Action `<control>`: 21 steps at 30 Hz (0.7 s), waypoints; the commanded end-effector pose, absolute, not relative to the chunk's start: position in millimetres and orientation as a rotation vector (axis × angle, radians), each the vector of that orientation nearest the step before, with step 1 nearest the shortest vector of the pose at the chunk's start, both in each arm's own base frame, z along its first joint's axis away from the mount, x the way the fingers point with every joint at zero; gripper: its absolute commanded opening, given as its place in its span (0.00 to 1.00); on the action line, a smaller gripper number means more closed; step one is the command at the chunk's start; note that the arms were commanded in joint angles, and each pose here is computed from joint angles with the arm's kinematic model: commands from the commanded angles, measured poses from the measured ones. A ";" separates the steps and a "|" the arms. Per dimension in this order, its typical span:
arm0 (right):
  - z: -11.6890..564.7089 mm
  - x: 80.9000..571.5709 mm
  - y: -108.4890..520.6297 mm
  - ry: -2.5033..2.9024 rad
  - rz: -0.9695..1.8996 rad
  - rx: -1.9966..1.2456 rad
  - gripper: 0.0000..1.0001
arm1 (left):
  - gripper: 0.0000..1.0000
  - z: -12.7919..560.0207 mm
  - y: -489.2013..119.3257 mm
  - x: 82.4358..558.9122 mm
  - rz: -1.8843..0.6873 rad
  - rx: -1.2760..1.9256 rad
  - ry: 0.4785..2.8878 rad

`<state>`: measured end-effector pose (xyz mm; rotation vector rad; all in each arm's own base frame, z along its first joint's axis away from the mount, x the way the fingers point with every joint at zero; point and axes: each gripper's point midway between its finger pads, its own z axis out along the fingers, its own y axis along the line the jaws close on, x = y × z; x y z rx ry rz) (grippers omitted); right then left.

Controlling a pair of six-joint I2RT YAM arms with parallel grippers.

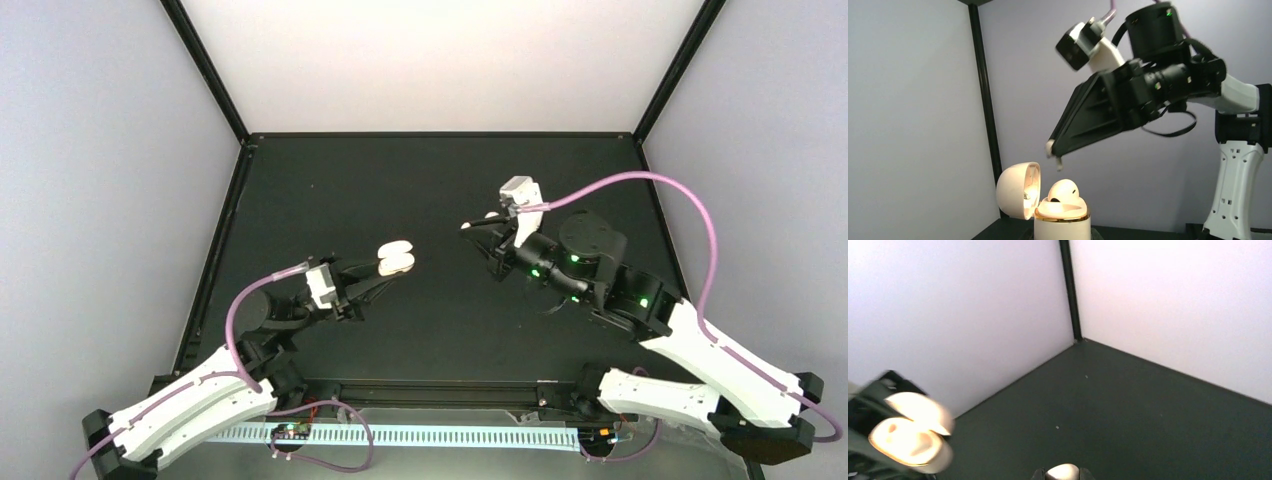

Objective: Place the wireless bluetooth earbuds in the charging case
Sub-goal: Pick up the earbud from the center of the board, then place the earbud in the charging case.

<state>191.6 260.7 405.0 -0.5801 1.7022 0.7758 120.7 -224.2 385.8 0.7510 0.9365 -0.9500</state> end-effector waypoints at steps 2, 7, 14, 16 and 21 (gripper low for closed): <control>447.1 161.3 259.6 1.521 0.902 -0.689 0.11 | 0.02 425.0 -228.9 118.5 -0.967 0.720 0.792; 472.8 143.2 265.6 1.406 1.008 -0.730 0.11 | 0.01 423.7 -240.6 123.1 -1.009 0.730 0.795; 491.1 127.6 286.8 1.331 1.092 -0.797 0.11 | 0.01 420.4 -247.5 125.1 -1.033 0.742 0.804; 493.0 124.2 294.2 1.320 1.101 -0.820 0.11 | 0.02 420.3 -247.2 125.5 -1.031 0.741 0.804; 490.7 120.5 310.8 1.315 1.121 -0.860 0.11 | 0.01 417.8 -247.7 125.8 -1.038 0.742 0.815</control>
